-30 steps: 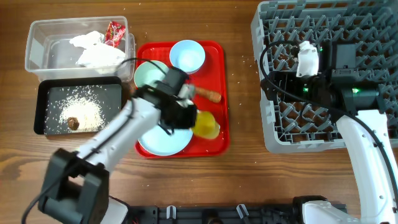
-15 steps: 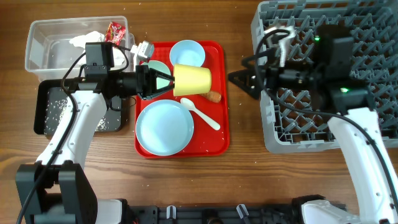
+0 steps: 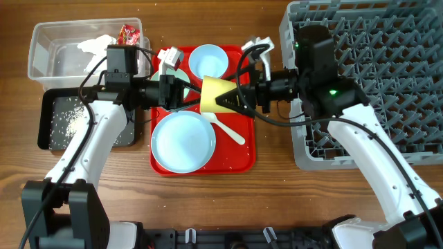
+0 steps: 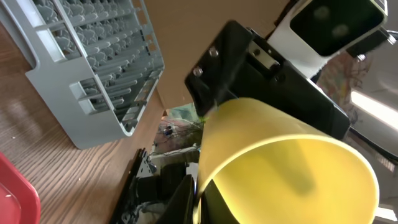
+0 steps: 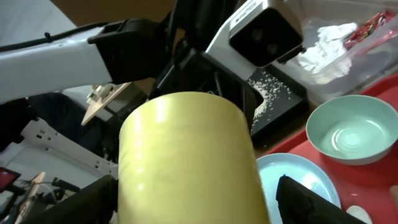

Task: Sort waste into correct bins and load items into the dishwasher rack
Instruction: 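Hand the yellow cup from the left gripper to the right gripper, then place the yellow cup into the grey dish rack with the right gripper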

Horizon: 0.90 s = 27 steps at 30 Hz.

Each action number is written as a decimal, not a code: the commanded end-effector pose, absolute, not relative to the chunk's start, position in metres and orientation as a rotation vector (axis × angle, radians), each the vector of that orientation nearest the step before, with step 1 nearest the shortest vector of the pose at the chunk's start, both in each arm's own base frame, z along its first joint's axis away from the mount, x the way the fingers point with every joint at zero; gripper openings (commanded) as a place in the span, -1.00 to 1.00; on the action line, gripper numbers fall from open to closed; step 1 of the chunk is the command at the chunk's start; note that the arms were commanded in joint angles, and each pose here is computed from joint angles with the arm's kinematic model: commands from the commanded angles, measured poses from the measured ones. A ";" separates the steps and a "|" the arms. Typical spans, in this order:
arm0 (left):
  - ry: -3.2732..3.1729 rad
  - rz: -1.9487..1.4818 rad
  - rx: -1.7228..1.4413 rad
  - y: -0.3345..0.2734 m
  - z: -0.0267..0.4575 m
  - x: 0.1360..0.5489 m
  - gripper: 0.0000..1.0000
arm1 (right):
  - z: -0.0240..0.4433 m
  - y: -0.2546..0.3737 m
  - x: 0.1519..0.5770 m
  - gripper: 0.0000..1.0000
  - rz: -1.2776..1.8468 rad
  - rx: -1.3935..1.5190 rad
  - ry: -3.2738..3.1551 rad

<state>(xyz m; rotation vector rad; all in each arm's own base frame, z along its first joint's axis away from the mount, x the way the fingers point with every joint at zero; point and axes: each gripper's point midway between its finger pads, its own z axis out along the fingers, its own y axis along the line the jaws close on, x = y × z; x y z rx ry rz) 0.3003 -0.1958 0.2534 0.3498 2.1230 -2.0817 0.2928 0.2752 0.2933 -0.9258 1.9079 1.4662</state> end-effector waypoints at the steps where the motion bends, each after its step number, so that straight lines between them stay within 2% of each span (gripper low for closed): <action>1: 2.057 -2.097 0.442 -0.198 0.271 0.293 -0.92 | 0.285 0.278 0.292 0.66 1.481 -0.932 1.931; 3: 2.057 -2.097 0.442 -0.198 0.271 0.293 -0.92 | 0.284 0.278 0.291 0.62 1.484 -0.930 1.938; 6: 2.058 -2.095 0.441 -0.198 0.271 0.293 -0.91 | 0.284 0.278 0.291 0.35 1.484 -0.930 1.938; 8: 2.051 -2.083 0.453 -0.198 0.271 0.294 -0.45 | 0.284 0.278 0.291 0.17 1.483 -0.929 1.938; 10: 2.039 -2.069 0.470 -0.198 0.272 0.296 -0.23 | 0.285 0.276 0.293 0.11 1.477 -0.920 1.940; 14: 2.064 -2.019 0.452 -0.199 0.267 0.301 -0.06 | 0.291 0.262 0.300 0.09 1.422 -0.823 1.989; 18: 2.162 -1.846 0.360 -0.197 0.246 0.319 0.14 | 0.297 0.219 0.314 0.10 1.198 -0.573 2.122; 23: 2.393 -1.424 0.114 -0.177 0.194 0.351 0.15 | 0.281 0.109 0.305 0.10 0.688 -0.092 2.405; 27: 2.547 -1.049 -0.014 -0.157 0.155 0.362 0.16 | 0.252 0.050 0.276 0.10 0.364 0.187 2.600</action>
